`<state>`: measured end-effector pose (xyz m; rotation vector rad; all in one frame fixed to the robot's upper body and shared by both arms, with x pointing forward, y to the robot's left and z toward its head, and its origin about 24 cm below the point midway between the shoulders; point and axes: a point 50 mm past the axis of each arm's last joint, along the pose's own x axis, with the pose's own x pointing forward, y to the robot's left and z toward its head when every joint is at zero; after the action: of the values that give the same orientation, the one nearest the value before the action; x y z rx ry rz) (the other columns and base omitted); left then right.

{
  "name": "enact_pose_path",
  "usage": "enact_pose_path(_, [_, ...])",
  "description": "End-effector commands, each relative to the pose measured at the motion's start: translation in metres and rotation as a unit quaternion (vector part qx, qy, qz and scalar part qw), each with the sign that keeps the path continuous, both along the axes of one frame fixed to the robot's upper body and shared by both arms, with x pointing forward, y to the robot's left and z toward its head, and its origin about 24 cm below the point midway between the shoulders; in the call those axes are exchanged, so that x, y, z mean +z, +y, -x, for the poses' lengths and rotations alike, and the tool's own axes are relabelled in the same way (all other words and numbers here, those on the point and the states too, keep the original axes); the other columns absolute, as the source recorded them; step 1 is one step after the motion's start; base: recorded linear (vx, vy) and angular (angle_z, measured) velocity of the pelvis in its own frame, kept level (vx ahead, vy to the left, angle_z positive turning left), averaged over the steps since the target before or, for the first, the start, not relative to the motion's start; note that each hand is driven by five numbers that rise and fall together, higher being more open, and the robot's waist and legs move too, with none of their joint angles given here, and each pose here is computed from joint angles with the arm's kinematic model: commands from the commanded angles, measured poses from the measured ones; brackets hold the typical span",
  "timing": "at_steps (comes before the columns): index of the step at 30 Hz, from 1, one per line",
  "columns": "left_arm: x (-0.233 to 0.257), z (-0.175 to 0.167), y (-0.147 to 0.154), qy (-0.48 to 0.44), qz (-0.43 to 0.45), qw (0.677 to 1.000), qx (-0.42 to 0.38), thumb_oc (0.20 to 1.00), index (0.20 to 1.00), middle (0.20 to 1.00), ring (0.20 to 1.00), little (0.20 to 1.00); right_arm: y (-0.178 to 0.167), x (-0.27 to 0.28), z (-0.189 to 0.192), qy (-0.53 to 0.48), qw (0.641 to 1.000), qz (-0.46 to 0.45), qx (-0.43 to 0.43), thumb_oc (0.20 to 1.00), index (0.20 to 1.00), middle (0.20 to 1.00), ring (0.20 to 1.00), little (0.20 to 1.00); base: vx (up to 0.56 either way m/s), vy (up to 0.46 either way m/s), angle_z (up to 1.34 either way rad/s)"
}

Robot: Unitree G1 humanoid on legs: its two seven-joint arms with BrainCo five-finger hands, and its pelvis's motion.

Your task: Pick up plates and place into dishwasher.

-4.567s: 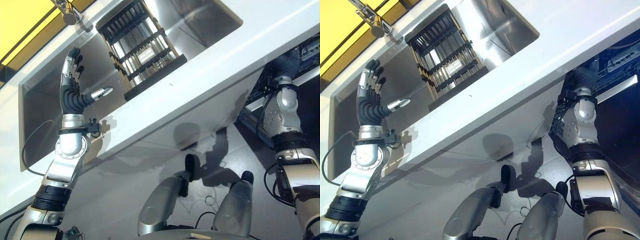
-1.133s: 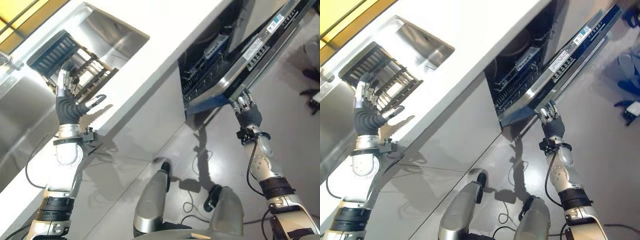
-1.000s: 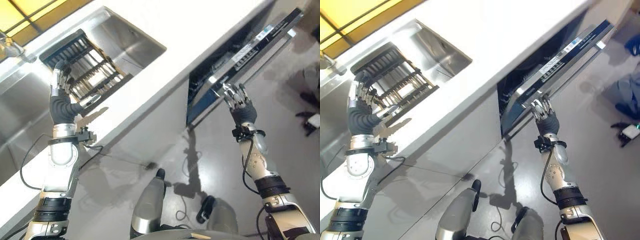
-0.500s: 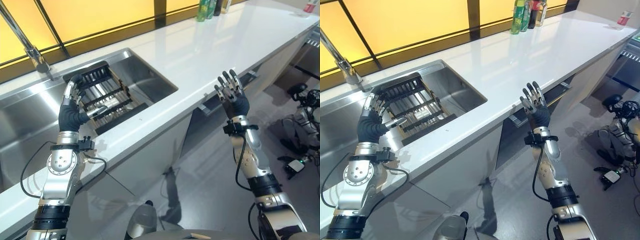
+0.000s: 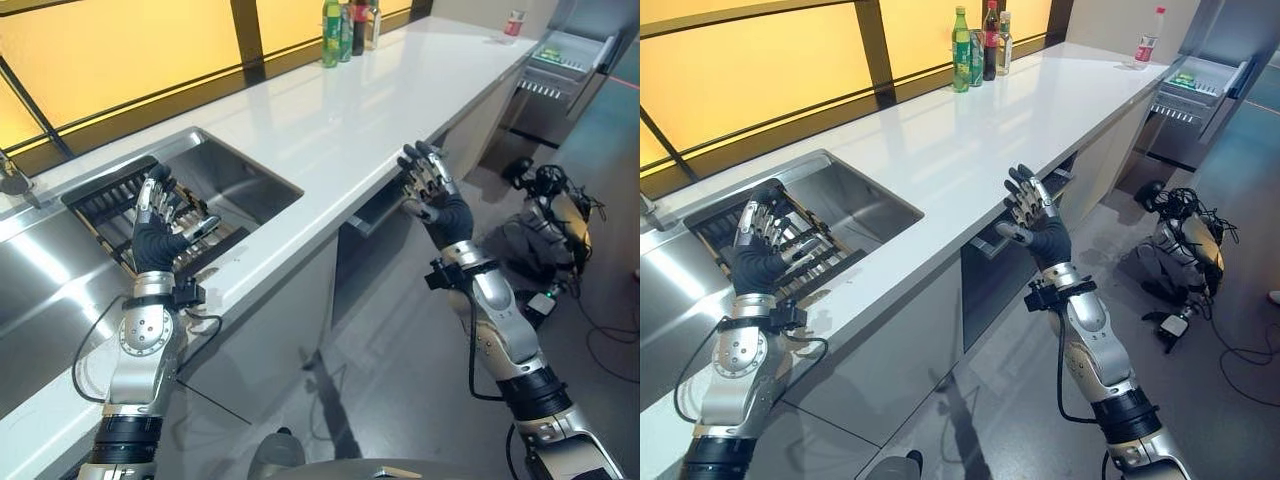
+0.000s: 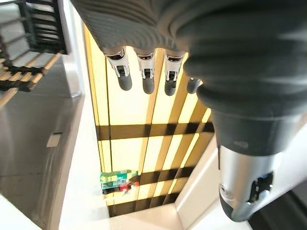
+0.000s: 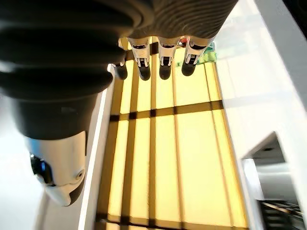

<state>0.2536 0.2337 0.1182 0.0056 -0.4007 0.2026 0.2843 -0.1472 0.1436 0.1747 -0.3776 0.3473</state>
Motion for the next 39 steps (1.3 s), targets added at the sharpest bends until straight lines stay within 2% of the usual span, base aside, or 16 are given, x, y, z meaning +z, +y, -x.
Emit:
enact_pose_path(1, [0.028, -0.008, -0.009, -0.068, 0.004, 0.997, -0.023, 1.0, 1.0, 1.0, 1.0, 1.0, 0.002, 0.042, 0.007, -0.112, 0.994, 0.013, -0.008, 1.0, 1.0, 1.0, 1.0, 1.0, 0.1, 0.077, 1.05])
enact_pose_path(10, [0.038, -0.001, -0.006, -0.088, 0.012, 0.995, -0.051, 1.0, 1.0, 1.0, 1.0, 1.0, -0.002, 0.04, 0.016, -0.122, 0.992, -0.013, -0.013, 1.0, 1.0, 1.0, 1.0, 1.0, 0.19, 0.079, 0.4])
enact_pose_path(15, [0.037, -0.007, -0.012, -0.081, 0.013, 0.995, -0.059, 1.0, 1.0, 1.0, 1.0, 1.0, -0.005, 0.032, 0.019, -0.121, 0.992, -0.013, -0.016, 1.0, 1.0, 1.0, 1.0, 1.0, 0.18, -0.204, 0.69])
enact_pose_path(24, [0.04, -0.019, -0.046, -0.084, 0.03, 0.992, -0.086, 1.0, 1.0, 1.0, 1.0, 1.0, -0.015, 0.044, 0.0, -0.113, 0.993, -0.02, -0.043, 1.0, 1.0, 1.0, 1.0, 1.0, 0.07, -0.261, 1.17])
enact_pose_path(32, [0.033, -0.007, -0.03, -0.065, 0.049, 0.994, -0.074, 1.0, 1.0, 1.0, 1.0, 1.0, -0.005, 0.041, 0.006, -0.092, 0.995, -0.009, -0.023, 1.0, 1.0, 1.0, 1.0, 1.0, -0.02, -0.148, 0.24])
enact_pose_path(39, [0.034, -0.017, -0.046, -0.067, 0.063, 0.991, -0.098, 1.0, 1.0, 1.0, 1.0, 1.0, -0.007, 0.033, 0.004, -0.076, 0.996, 0.002, -0.046, 1.0, 1.0, 1.0, 1.0, 1.0, -0.02, 0.036, 0.49])
